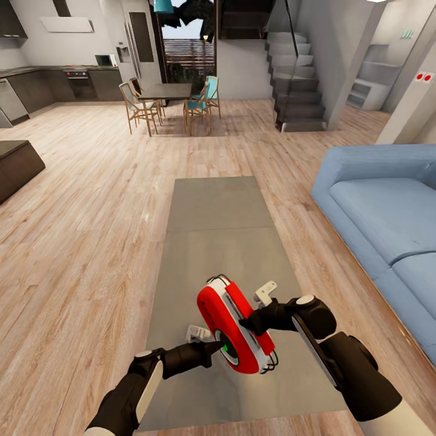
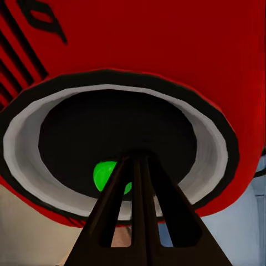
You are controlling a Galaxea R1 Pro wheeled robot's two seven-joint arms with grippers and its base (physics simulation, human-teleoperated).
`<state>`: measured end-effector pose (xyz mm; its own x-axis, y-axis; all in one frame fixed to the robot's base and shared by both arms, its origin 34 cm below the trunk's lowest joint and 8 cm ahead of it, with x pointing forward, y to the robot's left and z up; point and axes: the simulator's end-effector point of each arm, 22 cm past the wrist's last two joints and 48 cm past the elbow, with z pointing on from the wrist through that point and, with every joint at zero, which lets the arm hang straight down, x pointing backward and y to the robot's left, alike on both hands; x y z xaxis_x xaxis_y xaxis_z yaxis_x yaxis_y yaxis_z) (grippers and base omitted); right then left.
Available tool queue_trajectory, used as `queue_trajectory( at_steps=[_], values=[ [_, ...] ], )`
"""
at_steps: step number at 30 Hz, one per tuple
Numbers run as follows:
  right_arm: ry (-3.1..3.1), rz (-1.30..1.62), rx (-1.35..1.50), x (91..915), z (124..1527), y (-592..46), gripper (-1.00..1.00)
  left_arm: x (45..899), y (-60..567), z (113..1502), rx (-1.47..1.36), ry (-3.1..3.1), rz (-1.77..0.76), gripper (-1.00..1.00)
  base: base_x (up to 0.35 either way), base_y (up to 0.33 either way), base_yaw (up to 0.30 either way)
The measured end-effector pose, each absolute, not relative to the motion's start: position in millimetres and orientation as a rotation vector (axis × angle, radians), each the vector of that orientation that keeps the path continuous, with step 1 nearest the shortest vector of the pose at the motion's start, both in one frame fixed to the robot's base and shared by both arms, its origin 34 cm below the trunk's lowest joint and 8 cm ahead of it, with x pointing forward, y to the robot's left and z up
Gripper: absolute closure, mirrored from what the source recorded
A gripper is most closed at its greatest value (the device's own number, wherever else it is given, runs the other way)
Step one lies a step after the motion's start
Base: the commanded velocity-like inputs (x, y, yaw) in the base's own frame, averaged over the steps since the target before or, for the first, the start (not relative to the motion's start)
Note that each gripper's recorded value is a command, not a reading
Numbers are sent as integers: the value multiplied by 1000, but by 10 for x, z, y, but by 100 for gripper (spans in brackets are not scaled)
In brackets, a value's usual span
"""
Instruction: Turn on the radio receiver that's on the table in the living room.
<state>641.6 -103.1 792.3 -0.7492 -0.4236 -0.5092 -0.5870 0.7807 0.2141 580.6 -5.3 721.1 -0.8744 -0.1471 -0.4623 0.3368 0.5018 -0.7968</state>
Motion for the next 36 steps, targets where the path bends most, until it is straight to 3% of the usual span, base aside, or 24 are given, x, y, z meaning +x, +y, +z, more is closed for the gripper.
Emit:
queue_trajectory(
  at_steps=[16,36],
  values=[
    [2488,249,-625,7010,8143,-1519,100,6017,325,7763,308,2126,-1406,100,0,0,0],
    [2440,45,-543,7488,8367,-1853,100,5864,452,7472,270,2204,-1405,100,0,0,0]
  ],
)
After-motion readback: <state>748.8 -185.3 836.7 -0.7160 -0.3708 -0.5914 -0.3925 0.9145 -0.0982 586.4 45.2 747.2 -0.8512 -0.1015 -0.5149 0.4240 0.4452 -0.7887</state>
